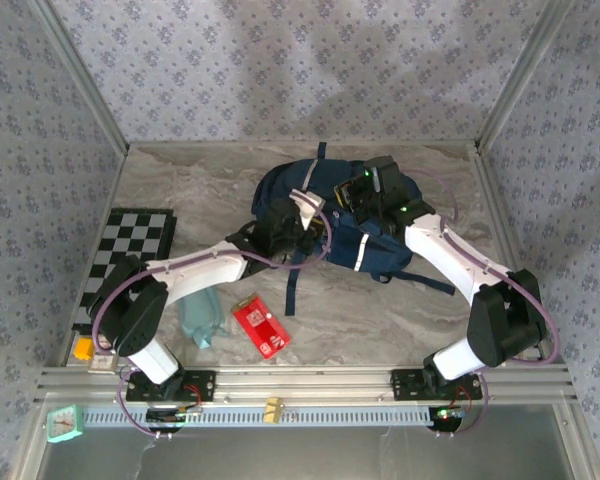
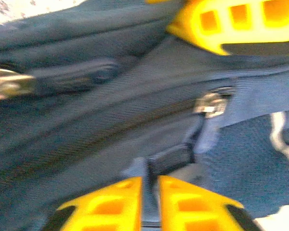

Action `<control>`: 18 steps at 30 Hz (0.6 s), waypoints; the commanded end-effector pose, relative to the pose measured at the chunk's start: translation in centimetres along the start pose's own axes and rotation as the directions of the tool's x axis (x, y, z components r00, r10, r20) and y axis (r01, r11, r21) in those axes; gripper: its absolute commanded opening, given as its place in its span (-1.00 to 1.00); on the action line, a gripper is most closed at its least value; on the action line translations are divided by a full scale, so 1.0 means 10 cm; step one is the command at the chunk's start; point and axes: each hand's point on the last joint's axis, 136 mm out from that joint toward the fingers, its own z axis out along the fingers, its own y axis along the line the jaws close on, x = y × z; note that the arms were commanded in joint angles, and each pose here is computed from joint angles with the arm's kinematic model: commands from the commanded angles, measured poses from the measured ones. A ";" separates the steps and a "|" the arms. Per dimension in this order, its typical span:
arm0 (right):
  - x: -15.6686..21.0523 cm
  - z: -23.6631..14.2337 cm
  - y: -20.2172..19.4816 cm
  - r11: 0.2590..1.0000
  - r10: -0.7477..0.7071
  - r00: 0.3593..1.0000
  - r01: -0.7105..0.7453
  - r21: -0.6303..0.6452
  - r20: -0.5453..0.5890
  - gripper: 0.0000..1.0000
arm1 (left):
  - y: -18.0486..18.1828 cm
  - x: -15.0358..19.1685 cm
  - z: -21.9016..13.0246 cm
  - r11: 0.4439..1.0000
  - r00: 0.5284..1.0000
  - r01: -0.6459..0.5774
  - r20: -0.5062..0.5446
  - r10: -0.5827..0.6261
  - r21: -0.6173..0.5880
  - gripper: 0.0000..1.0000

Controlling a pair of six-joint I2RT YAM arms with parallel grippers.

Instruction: Pack books, pencil case, and school supplies into a backpack

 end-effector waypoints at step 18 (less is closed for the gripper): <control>0.06 -0.22 0.75 0.972 -0.047 0.999 0.043 -0.231 -0.014 -1.00 | -0.04 -0.42 0.29 0.966 0.986 0.122 0.143 -0.090 -0.227 -0.56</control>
